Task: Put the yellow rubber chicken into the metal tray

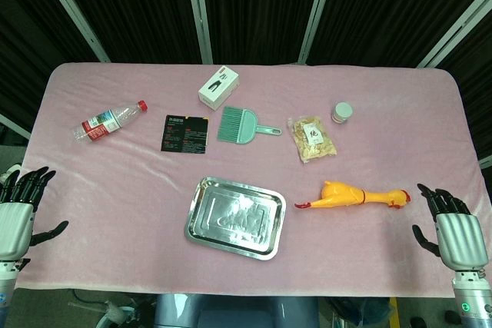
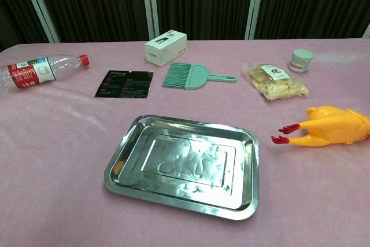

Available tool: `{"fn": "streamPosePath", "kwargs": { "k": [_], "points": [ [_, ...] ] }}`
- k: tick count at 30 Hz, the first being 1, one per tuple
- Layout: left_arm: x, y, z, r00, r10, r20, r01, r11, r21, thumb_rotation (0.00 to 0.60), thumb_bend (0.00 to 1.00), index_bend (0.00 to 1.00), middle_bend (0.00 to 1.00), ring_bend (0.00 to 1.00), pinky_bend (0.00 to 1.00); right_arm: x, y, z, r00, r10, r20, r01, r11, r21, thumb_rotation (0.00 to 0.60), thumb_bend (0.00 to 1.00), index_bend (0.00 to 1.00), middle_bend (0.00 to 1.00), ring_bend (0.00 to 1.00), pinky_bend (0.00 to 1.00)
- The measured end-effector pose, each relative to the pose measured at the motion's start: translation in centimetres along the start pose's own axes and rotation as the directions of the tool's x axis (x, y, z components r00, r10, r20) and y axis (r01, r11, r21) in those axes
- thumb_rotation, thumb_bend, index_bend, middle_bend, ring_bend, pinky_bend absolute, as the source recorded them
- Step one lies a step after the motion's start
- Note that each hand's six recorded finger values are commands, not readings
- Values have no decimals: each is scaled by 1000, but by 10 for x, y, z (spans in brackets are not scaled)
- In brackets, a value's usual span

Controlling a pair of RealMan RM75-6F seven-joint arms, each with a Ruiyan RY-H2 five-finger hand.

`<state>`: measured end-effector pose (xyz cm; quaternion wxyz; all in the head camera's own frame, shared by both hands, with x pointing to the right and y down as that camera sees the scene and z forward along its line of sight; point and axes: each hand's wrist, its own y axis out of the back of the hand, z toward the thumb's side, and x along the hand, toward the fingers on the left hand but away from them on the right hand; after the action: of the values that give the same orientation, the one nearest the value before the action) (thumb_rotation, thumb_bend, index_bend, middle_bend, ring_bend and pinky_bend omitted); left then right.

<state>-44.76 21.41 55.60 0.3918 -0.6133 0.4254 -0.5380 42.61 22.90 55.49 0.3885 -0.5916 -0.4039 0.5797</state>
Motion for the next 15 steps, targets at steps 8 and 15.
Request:
{"fn": "streamPosePath", "kwargs": {
  "k": [8, 15],
  "points": [
    [-1, 0, -1, 1000, -8, -4, 8, 1000, 5, 600, 0, 111, 96, 91, 42, 1, -2, 1, 1000, 15, -5, -15, 1000, -25, 600, 328, 134, 279, 188, 265],
    [-2, 3, -1, 1000, -2, -1, 2, 1000, 0, 600, 0, 111, 94, 91, 42, -1, 0, 7, 999, 21, -34, -24, 998, -63, 600, 329, 134, 279, 187, 265]
  ]
}}
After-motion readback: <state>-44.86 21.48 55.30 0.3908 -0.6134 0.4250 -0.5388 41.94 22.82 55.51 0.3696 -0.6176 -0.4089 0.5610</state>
